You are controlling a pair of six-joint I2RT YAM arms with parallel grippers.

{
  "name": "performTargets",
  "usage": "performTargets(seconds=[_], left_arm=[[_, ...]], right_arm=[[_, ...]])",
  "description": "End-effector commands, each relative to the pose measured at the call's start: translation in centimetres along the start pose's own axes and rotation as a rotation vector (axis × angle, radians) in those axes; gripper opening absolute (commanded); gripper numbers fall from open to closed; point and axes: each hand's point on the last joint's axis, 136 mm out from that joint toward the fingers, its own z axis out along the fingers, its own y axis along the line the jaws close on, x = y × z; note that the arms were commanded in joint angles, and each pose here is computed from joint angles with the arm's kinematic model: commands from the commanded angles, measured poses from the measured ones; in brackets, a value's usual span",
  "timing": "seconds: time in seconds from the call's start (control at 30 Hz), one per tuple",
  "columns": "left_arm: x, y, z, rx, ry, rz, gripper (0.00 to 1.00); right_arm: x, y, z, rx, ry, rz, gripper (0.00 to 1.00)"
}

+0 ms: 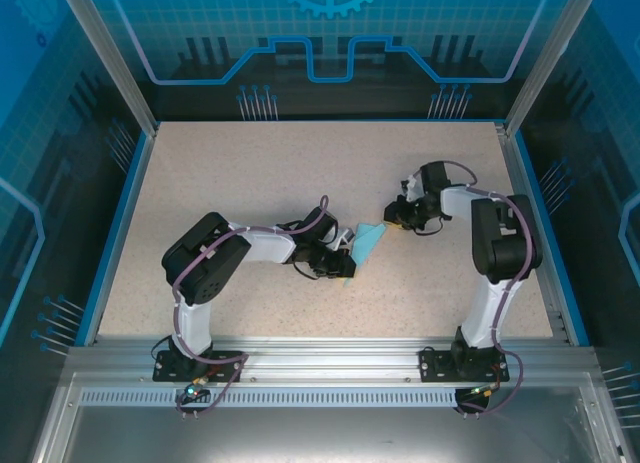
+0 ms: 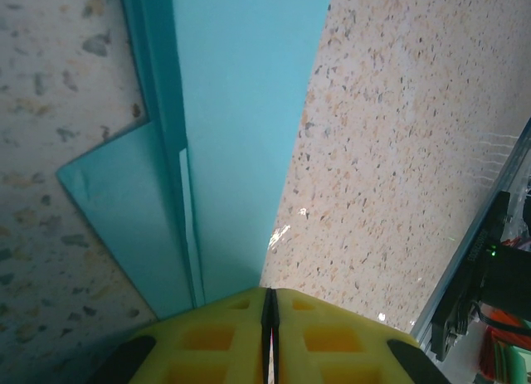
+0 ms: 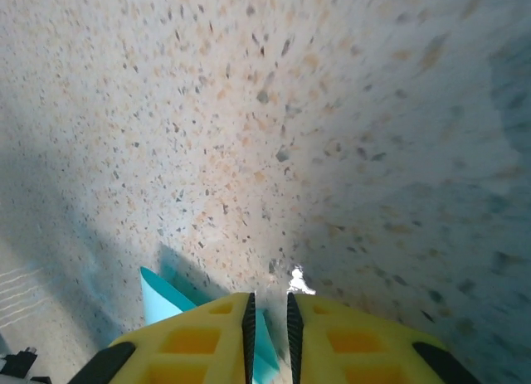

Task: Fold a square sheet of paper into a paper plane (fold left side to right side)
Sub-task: Fold the wing for the fifth time at the center of the table.

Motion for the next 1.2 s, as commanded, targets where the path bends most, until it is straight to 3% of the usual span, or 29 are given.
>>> performTargets(seconds=[0.0,0.2,0.43,0.8,1.17], left_arm=[[4.8,5.4,0.8,-0.182,0.123,-0.088,0.13],[4.7,5.3,0.7,-0.183,0.120,-0.084,0.13],[4.7,5.2,0.6,-0.185,0.118,-0.080,0.13],[6.7,4.7,0.0,-0.186,0.154,-0.057,0.13],[10.9,6.0,-1.2,-0.212,0.191,-0.094,0.13]], right_arm=[[-1.6,2.4,-3.9,-0.004,-0.095,-0.086,0.24],[3.6,6.3,-3.5,-0.069,-0.019,-0.139,0.25],[9.2,7.1,1.8,-0.101,0.114,-0.050,0.22],[10.9,2.0,4.7,0.052,0.210,0.073,0.18],[10.6,1.6,4.8,0.070,0.219,0.081,0.18]])
